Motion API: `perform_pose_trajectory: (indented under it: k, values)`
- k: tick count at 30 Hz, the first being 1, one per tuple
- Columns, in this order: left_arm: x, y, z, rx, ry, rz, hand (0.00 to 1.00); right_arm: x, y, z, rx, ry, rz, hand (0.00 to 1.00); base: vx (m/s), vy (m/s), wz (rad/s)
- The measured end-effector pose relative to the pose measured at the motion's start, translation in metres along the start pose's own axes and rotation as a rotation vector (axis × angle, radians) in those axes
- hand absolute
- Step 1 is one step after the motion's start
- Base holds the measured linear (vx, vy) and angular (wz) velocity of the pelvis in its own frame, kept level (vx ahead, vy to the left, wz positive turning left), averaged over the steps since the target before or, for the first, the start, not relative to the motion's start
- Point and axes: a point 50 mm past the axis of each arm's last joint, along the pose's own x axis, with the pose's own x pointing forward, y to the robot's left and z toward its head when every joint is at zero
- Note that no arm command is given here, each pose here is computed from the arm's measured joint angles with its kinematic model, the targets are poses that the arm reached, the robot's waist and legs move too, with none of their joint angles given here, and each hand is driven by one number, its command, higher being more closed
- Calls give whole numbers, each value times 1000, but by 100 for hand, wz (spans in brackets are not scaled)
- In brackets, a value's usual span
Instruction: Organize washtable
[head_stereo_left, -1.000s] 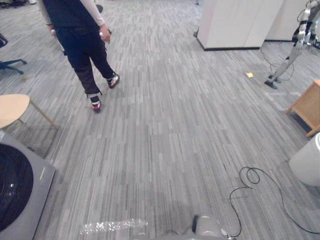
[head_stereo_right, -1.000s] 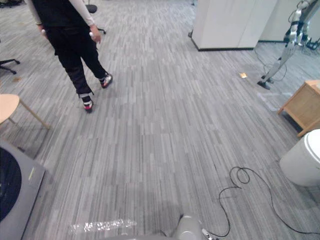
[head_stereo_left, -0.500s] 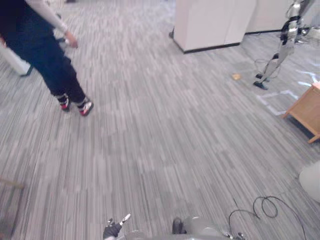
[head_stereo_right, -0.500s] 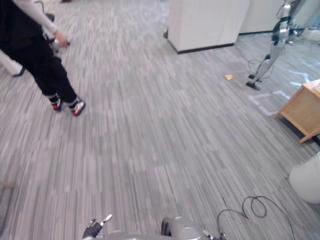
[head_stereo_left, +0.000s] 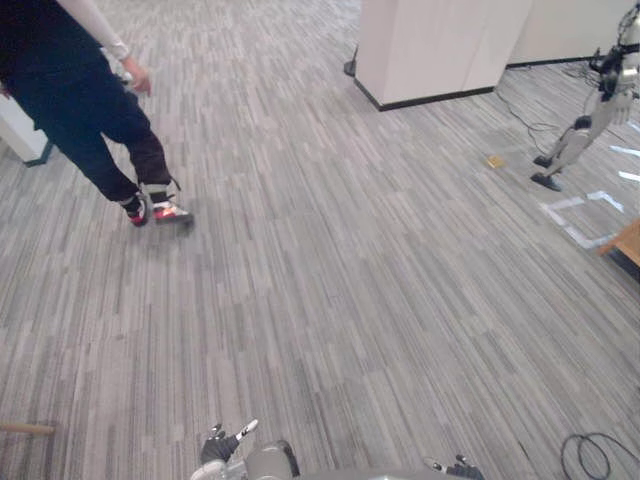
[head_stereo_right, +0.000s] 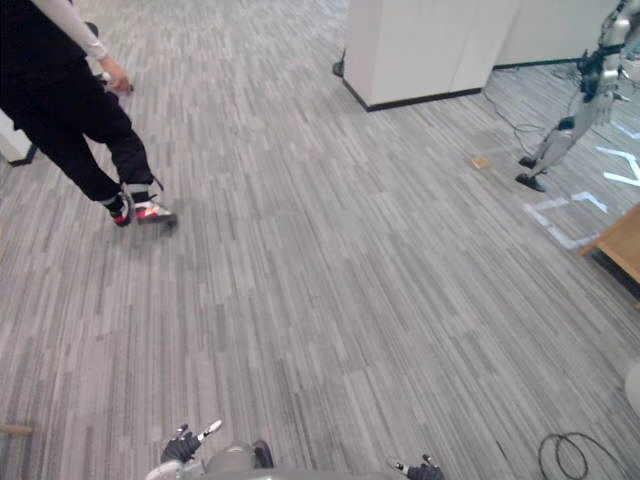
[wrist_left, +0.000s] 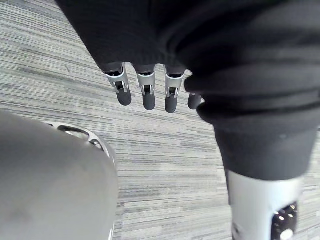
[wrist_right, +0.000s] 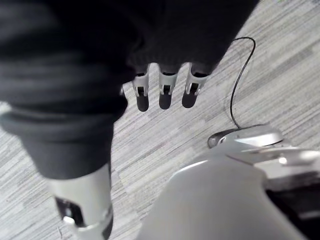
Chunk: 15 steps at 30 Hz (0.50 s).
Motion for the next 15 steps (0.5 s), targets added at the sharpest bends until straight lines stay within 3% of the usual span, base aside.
perform_pose_trajectory:
  k: [3,8,12,15]
  values:
    - [-2,-6,-6,37,18,-21,0,-3,-8,-13,100,41,-30,0,349,292,55]
    - [-3,4,-15,72,50,-5,0,-4,-8,-18,102,52,-18,0,333,51,39]
    - [-5,-5,-17,56,57,-24,0,-6,-11,-15,107,21,-27,0,351,-120,28]
    - [-7,-2,-21,-19,66,11,0,-12,-8,-33,108,62,-23,0,521,-346,49]
